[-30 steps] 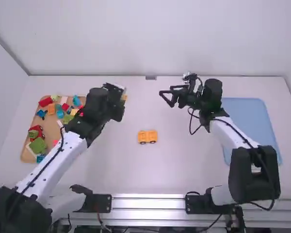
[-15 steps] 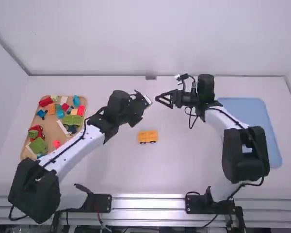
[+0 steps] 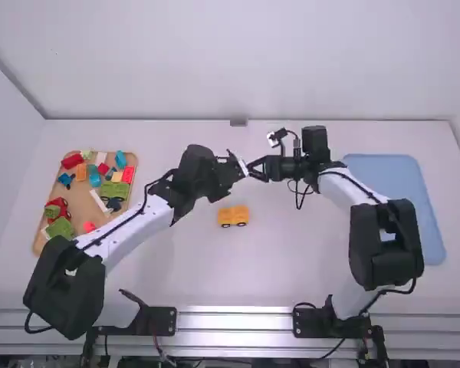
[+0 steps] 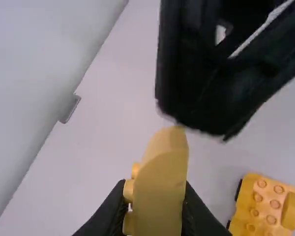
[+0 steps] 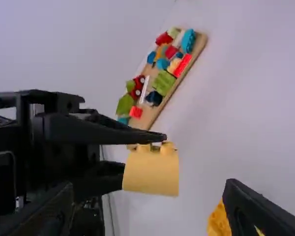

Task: Assemble lego blocks to make yellow taxi

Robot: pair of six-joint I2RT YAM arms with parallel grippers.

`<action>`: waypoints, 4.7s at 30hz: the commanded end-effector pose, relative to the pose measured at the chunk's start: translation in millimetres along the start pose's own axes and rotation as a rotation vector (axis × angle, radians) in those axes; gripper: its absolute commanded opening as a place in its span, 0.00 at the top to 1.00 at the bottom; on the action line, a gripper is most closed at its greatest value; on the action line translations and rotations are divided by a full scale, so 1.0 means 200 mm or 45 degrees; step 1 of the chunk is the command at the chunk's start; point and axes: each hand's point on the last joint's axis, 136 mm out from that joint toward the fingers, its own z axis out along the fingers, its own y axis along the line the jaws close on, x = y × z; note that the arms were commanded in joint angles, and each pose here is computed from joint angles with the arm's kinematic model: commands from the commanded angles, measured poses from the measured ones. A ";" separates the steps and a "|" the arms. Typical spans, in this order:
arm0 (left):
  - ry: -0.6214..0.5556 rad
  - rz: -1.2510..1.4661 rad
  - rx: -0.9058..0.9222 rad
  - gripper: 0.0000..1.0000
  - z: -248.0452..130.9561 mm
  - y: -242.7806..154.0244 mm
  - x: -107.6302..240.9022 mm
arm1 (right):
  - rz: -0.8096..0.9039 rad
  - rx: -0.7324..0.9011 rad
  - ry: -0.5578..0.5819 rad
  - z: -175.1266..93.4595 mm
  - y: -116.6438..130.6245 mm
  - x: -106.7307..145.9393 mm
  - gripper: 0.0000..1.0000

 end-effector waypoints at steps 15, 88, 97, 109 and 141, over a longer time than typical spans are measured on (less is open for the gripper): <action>-0.081 0.370 0.143 0.98 0.03 -0.22 -0.01 | -0.032 0.055 0.049 0.04 -0.02 0.03 0.40; -0.524 -0.133 0.586 0.01 -0.48 0.00 -0.09 | -1.393 0.160 0.658 0.09 0.25 0.06 0.74; -0.366 -0.200 0.632 0.08 -0.34 -0.07 0.02 | -1.489 0.220 0.819 0.18 0.24 0.14 0.81; -0.206 -0.128 0.610 0.15 -0.24 -0.15 0.07 | -1.474 0.253 0.807 0.20 0.24 0.12 0.85; -0.759 -0.291 0.645 0.12 -0.31 0.01 0.01 | -1.453 0.013 0.522 0.17 0.38 0.02 0.87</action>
